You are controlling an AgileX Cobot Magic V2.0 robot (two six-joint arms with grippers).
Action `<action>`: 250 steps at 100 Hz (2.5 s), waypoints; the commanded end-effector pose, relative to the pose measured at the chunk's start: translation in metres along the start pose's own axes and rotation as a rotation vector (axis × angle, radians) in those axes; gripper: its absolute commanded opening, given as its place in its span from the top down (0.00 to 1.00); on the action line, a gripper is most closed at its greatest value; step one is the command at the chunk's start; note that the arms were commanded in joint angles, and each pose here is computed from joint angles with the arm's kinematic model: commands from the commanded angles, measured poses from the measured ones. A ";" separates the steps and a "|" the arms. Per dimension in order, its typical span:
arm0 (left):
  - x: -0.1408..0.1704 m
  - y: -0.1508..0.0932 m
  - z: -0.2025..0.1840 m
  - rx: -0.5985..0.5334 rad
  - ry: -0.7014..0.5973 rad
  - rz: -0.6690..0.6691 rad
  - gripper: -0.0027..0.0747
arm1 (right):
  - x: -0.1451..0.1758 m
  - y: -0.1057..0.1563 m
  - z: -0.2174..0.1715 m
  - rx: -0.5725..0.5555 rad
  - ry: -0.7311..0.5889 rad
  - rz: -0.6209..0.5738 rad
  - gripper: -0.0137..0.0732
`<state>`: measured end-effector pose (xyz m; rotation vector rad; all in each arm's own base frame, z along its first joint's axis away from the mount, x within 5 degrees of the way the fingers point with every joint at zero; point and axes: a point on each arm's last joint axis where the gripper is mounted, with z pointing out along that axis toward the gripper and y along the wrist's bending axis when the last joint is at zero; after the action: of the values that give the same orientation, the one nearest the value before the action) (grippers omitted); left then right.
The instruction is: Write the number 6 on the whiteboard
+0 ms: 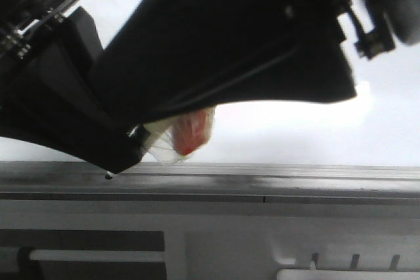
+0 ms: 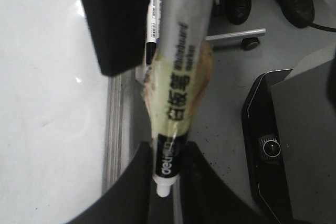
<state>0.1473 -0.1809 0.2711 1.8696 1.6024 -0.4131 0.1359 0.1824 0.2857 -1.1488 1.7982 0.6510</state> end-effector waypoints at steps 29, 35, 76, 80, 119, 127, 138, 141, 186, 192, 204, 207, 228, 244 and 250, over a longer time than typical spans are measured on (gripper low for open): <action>-0.011 0.004 -0.012 -0.040 -0.061 -0.011 0.99 | -0.010 0.000 0.001 -0.020 -0.025 0.027 0.90; -0.012 0.004 -0.012 -0.038 -0.066 -0.016 0.99 | -0.010 0.001 0.001 -0.026 -0.025 0.036 0.92; -0.025 -0.004 -0.037 -0.070 -0.209 -0.201 0.24 | -0.016 0.005 -0.017 -0.024 -0.083 0.017 0.90; -0.026 -0.004 -0.046 -0.099 -0.233 -0.225 0.23 | -0.017 0.005 -0.023 -0.010 -0.107 0.012 0.90; 0.004 -0.068 -0.169 -0.634 -0.627 -0.450 0.55 | 0.002 -0.009 -0.078 0.355 -0.357 -0.040 0.90; 0.019 -0.086 -0.172 -0.741 -0.672 -0.456 0.67 | -0.002 -0.015 -0.083 0.447 -0.400 -0.086 0.90; 0.035 -0.105 -0.166 -0.815 -0.697 -0.453 0.91 | -0.004 -0.021 -0.078 0.490 -0.373 -0.132 0.90; 0.039 -0.108 -0.164 -0.825 -0.697 -0.454 0.97 | -0.005 -0.023 -0.075 0.494 -0.363 -0.127 0.90; 0.046 -0.117 -0.156 -0.799 -0.748 -0.494 0.99 | 0.006 -0.057 -0.060 0.639 -0.259 -0.023 0.90; 0.046 -0.117 -0.156 -0.799 -0.748 -0.494 0.99 | 0.005 -0.057 -0.060 0.648 -0.262 -0.021 0.90; 0.046 -0.117 -0.156 -0.799 -0.748 -0.494 0.99 | 0.007 -0.060 -0.056 0.656 -0.250 0.000 0.90; 0.046 -0.117 -0.156 -0.799 -0.748 -0.494 0.99 | 0.008 -0.061 -0.055 0.657 -0.244 0.004 0.90; 0.046 -0.118 -0.155 -0.792 -0.746 -0.494 0.99 | 0.016 -0.062 -0.038 0.608 -0.170 0.040 0.90; 0.046 -0.120 -0.153 -0.762 -0.730 -0.492 0.99 | 0.022 -0.052 -0.028 0.457 -0.102 0.047 0.90; 0.046 -0.120 -0.152 -0.751 -0.725 -0.491 0.99 | 0.023 -0.048 -0.026 0.418 -0.087 0.049 0.90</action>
<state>0.0168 -0.0429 0.3156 0.6979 1.4195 -0.4911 0.1638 0.1280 0.2766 -0.7599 1.7821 0.3048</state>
